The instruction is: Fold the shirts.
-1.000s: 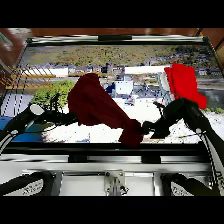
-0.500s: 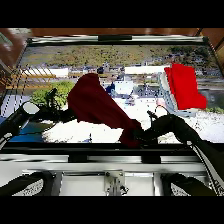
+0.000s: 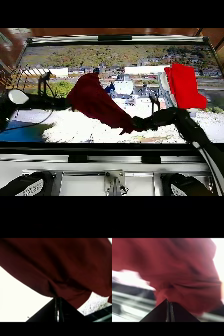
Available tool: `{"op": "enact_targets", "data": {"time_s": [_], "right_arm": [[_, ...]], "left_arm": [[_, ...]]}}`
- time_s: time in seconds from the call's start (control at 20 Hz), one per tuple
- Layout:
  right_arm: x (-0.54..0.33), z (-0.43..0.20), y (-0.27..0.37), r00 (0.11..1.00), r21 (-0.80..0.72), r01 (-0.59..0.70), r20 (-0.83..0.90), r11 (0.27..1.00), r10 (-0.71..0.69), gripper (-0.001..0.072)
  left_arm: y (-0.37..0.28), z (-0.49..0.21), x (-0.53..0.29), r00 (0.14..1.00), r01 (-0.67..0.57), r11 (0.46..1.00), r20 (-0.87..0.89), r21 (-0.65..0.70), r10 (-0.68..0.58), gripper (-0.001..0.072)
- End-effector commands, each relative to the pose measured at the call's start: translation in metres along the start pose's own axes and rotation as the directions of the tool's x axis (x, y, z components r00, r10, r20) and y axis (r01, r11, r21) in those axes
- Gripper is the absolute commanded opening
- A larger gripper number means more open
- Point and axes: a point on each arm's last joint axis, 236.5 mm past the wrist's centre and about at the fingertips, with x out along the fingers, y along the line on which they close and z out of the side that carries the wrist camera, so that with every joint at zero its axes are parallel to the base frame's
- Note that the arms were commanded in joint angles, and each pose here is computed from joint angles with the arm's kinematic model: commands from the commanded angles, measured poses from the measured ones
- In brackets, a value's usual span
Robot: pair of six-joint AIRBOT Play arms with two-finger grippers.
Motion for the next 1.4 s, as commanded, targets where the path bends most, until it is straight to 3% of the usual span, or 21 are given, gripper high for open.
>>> {"op": "enact_targets", "data": {"time_s": [0.0, 0.1, 0.15, 0.25, 0.35, 0.45, 0.55, 0.7, 0.9, 1.1, 1.35], "right_arm": [[-0.142, 0.084, 0.043, 0.895, -0.256, 0.135, 0.447, 0.957, -0.007, 0.0061], [-0.292, 0.118, 0.075, 0.632, -0.304, 0.313, 0.774, 0.9, 0.041, 0.0061], [-0.374, 0.117, 0.092, 0.452, -0.284, 0.378, 0.887, 0.881, 0.092, 0.0061], [-0.5, 0.087, 0.116, 0.159, -0.236, 0.427, 0.97, 0.873, 0.185, 0.0061], [-0.568, 0.051, 0.129, 0.012, -0.226, 0.41, 0.97, 0.883, 0.243, 0.0061], [-0.6, 0.027, 0.137, -0.053, -0.245, 0.382, 0.957, 0.891, 0.285, 0.0061], [-0.611, 0.016, 0.139, -0.067, -0.253, 0.368, 0.952, 0.895, 0.297, 0.0061], [-0.6, 0.021, 0.134, -0.019, -0.248, 0.367, 0.962, 0.897, 0.274, 0.0061], [-0.54, 0.05, 0.113, 0.196, -0.215, 0.38, 0.969, 0.9, 0.149, 0.0062], [-0.446, 0.11, 0.093, 0.445, -0.212, 0.472, 0.895, 0.855, -0.024, 0.0062], [-0.324, 0.204, 0.083, 0.6, -0.255, 0.52, 0.788, 0.815, -0.137, 0.0061]], "left_arm": [[-0.032, 0.086, -0.101, 0.963, -0.116, 0.971, 0.265, 0.211, 0.057, 0.0032], [-0.088, 0.138, -0.208, 0.857, -0.194, 0.918, 0.515, 0.346, -0.012, 0.0033], [-0.115, 0.152, -0.264, 0.783, -0.23, 0.9, 0.619, 0.371, -0.055, 0.0032], [-0.163, 0.155, -0.366, 0.627, -0.289, 0.871, 0.766, 0.397, -0.141, 0.0033], [-0.196, 0.14, -0.438, 0.501, -0.288, 0.875, 0.84, 0.388, -0.208, 0.0032], [-0.212, 0.125, -0.477, 0.419, -0.289, 0.877, 0.874, 0.384, -0.245, 0.0033], [-0.215, 0.116, -0.486, 0.407, -0.281, 0.883, 0.88, 0.377, -0.246, 0.0033], [-0.197, 0.113, -0.472, 0.465, -0.325, 0.88, 0.868, 0.348, -0.172, 0.0033], [-0.138, 0.112, -0.416, 0.638, -0.398, 0.877, 0.768, 0.269, 0.053, 0.0033], [-0.096, 0.105, -0.339, 0.777, -0.381, 0.888, 0.61, 0.259, 0.155, 0.0033], [-0.019, 0.075, -0.229, 0.875, -0.414, 0.882, 0.368, 0.227, 0.315, 0.0033]]}}
